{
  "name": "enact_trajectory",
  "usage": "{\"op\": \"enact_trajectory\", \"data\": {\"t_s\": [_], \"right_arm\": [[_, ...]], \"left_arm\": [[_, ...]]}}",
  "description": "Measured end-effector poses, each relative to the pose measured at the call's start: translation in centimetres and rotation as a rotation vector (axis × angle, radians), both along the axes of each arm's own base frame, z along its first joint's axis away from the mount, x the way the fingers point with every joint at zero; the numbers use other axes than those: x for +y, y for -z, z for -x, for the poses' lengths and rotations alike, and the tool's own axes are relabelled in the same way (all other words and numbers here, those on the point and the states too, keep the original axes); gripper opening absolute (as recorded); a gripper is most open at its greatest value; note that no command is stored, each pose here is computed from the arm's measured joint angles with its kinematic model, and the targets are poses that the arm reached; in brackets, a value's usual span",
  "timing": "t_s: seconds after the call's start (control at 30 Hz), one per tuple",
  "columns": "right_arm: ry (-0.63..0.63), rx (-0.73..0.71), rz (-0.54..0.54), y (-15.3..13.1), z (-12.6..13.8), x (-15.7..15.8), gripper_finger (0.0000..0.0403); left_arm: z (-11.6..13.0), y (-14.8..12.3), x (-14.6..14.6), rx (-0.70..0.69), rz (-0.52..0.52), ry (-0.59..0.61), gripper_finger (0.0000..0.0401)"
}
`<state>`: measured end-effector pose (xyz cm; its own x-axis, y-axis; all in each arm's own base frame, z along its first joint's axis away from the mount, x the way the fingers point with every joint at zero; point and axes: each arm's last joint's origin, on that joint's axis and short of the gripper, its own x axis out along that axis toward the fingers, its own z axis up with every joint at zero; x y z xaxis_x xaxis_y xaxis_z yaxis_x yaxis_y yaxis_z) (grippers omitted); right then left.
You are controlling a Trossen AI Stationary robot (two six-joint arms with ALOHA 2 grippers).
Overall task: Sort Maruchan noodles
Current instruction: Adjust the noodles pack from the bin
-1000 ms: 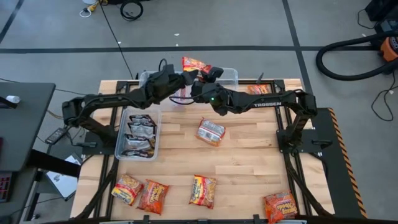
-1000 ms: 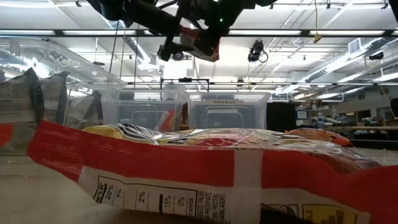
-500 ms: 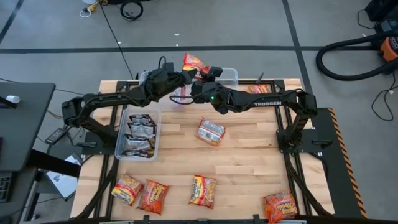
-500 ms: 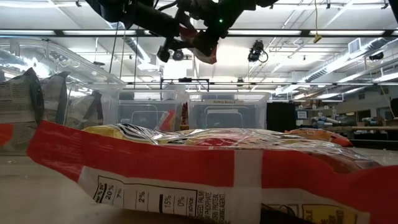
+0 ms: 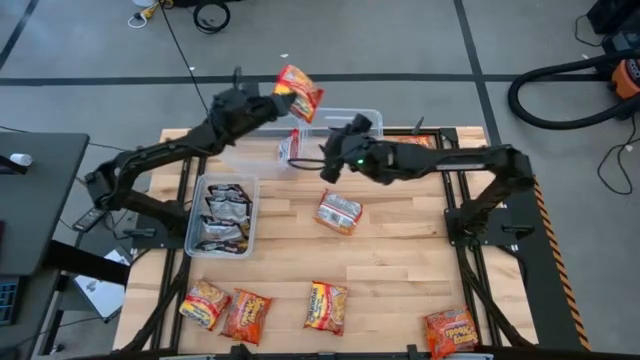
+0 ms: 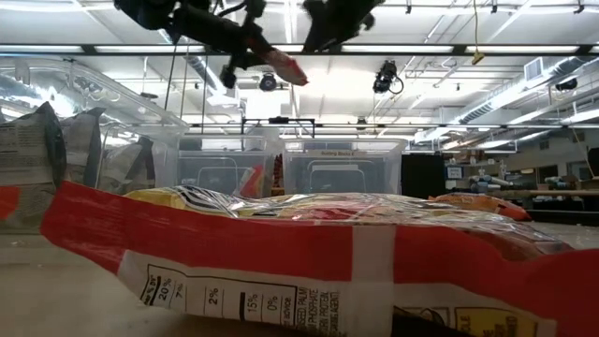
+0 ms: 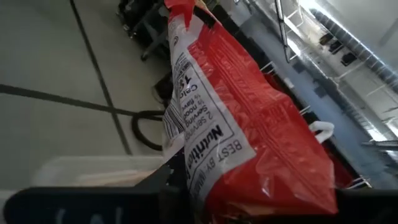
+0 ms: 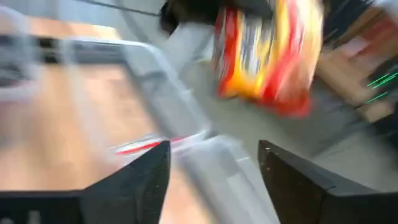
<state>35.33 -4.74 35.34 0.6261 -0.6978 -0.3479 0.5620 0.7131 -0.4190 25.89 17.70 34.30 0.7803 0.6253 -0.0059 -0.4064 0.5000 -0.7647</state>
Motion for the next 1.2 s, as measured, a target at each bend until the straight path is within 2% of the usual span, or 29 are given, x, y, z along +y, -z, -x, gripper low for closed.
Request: {"op": "enact_trajectory", "data": {"t_s": [0.1,0.17,0.33,0.43,0.6,0.7,0.97,1.2], "right_arm": [[-0.051,-0.035,-0.200,-0.8,2.2,0.5,0.0277],[-0.081,-0.033,-0.280,-1.4,3.5,0.8,0.0291],[-0.120,-0.004,-0.387,-2.3,6.0,1.5,0.0308],[-0.128,0.010,-0.416,-2.8,7.2,1.6,0.0305],[-0.128,0.032,-0.422,-3.3,8.6,1.7,0.0296],[-0.129,0.043,-0.421,-3.5,9.2,1.8,0.0292],[-0.170,0.120,-0.433,-3.5,10.6,3.4,0.0289],[-0.183,0.158,-0.467,-3.3,11.2,4.7,0.0289]], "left_arm": [[2.2,-0.8,0.7,0.067,0.023,-0.001,0.0102],[3.4,-1.5,1.2,0.180,0.057,0.002,0.0102],[5.4,-4.4,1.5,0.546,0.169,0.053,0.0102],[6.2,-4.4,1.6,0.731,0.343,0.149,0.0102],[6.3,-2.2,2.0,0.844,0.570,0.355,0.0102],[6.0,0.1,3.5,0.904,0.660,0.379,0.0102],[6.4,5.4,8.5,0.989,0.837,0.351,0.0102],[6.0,8.4,10.2,1.053,0.865,0.413,0.0102]]}}
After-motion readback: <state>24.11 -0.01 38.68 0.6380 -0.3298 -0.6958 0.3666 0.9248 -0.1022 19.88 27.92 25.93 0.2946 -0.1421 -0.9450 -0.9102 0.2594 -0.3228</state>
